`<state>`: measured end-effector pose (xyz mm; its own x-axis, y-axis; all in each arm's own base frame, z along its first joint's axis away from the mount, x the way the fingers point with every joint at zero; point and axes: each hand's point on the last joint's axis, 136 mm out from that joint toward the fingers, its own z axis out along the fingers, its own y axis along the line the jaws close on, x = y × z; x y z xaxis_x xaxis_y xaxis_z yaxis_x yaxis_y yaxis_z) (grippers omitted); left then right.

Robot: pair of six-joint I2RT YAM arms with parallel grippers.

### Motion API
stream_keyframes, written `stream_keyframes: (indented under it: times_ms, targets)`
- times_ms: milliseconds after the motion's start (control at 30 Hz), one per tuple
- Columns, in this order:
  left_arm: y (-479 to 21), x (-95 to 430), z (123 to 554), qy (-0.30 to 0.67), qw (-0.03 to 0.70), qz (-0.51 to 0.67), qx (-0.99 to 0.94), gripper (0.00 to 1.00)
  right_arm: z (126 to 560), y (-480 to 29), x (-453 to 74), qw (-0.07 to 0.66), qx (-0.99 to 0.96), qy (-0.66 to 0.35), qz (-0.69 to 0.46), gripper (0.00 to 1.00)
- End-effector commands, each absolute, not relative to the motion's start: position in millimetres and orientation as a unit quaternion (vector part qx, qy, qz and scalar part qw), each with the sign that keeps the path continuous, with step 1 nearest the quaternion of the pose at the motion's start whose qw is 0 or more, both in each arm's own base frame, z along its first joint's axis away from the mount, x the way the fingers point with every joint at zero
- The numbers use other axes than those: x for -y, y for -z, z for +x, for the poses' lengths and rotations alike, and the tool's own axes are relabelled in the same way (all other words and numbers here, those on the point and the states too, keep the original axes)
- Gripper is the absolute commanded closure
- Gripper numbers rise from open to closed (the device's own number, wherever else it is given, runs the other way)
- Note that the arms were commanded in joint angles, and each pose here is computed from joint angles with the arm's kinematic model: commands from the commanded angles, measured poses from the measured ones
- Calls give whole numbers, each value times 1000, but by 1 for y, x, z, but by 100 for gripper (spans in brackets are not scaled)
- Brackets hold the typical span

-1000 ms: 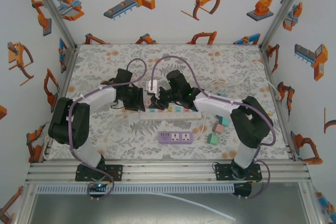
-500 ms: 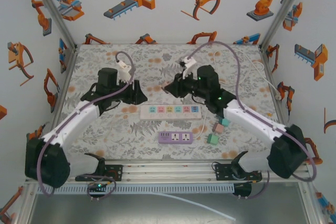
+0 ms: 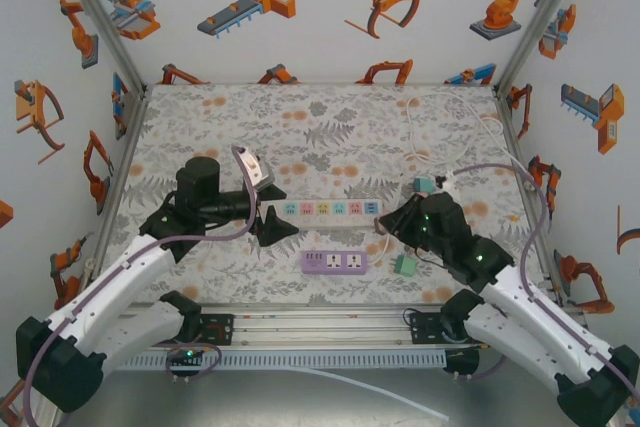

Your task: Pull the plug off the socket

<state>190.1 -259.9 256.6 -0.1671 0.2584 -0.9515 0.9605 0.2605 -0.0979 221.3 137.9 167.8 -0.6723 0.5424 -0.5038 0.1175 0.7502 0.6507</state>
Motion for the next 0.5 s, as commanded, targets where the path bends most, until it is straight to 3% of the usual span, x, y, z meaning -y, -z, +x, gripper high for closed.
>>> stream_keyframes:
  times_ms: [0,333,467]
  targets:
    - [-260,264,182,393,450,498,-628,1,216,-144,-100,362,-857,-248,270,89]
    - [-254,265,184,385,441,502,-637,3,218,-128,-11,395,-814,-182,386,87]
    - [-250,266,185,383,437,502,-641,3,241,-135,13,404,-802,-182,400,87]
